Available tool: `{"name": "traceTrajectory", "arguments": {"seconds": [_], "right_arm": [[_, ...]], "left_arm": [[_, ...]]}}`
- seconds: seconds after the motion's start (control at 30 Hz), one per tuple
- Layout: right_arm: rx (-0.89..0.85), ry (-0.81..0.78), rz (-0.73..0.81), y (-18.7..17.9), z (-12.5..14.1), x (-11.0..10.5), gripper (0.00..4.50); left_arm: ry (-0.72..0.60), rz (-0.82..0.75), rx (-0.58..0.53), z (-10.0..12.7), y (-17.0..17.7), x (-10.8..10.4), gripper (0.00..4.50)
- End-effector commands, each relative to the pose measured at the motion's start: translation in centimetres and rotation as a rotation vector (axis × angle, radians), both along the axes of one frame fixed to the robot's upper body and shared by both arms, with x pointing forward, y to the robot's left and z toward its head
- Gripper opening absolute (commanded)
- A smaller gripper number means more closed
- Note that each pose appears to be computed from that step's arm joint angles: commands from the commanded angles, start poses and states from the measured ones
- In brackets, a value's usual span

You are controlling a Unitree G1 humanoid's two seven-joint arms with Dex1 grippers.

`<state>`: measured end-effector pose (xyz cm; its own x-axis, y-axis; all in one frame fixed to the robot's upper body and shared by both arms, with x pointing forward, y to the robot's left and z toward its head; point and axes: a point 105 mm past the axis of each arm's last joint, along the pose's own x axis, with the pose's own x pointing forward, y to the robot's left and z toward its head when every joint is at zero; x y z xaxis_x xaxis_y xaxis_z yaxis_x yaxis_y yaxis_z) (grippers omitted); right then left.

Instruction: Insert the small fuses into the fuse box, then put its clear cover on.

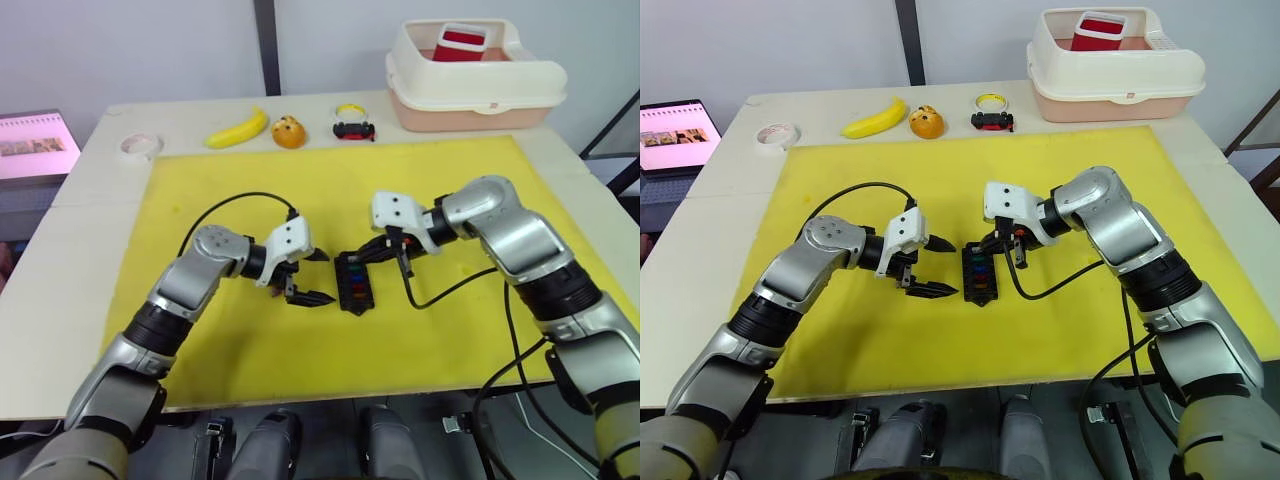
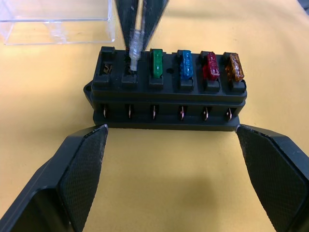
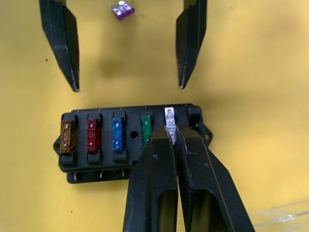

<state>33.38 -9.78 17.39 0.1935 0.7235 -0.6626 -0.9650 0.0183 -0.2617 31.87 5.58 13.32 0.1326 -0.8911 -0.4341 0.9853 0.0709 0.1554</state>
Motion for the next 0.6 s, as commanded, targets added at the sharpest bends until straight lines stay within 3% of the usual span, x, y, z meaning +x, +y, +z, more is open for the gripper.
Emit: {"name": "traceTrajectory", "arguments": {"seconds": [0.03, 0.6], "right_arm": [[0.02, -0.042, 0.023, 0.41, 1.15, -0.13, 0.0], [0.012, -0.039, 0.005, 0.07, 0.77, 0.61, 0.0]], "left_arm": [[-0.044, -0.024, -0.004, 0.78, -0.32, -0.25, 4.46], [-0.044, -0.026, -0.01, 0.79, -0.58, -0.41, 4.46]]}}
